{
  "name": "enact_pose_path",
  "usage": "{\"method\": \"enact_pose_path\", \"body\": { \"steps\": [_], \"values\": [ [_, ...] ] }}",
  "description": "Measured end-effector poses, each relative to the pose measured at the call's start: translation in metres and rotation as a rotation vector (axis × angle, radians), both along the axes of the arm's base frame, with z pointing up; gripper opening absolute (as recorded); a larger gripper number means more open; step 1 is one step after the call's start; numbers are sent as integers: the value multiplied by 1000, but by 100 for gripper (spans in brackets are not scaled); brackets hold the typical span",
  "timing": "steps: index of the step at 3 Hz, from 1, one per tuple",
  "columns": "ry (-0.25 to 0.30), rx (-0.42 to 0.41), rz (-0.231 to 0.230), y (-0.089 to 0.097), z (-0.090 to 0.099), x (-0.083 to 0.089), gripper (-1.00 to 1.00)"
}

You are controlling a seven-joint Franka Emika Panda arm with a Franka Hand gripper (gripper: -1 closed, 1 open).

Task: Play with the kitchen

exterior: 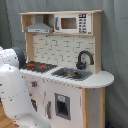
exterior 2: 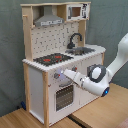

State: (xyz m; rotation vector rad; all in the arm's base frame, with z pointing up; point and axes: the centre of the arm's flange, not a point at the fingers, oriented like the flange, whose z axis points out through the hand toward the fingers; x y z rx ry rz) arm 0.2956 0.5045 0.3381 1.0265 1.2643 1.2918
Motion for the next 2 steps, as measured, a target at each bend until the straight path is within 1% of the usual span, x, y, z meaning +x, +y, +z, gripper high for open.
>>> {"method": "enact_pose_path", "body": {
  "steps": [1, 2],
  "values": [
    [-13, -108, 3, 3, -2, -5, 100],
    [-29, -224, -3, 4, -3, -6, 100]
  ]
}}
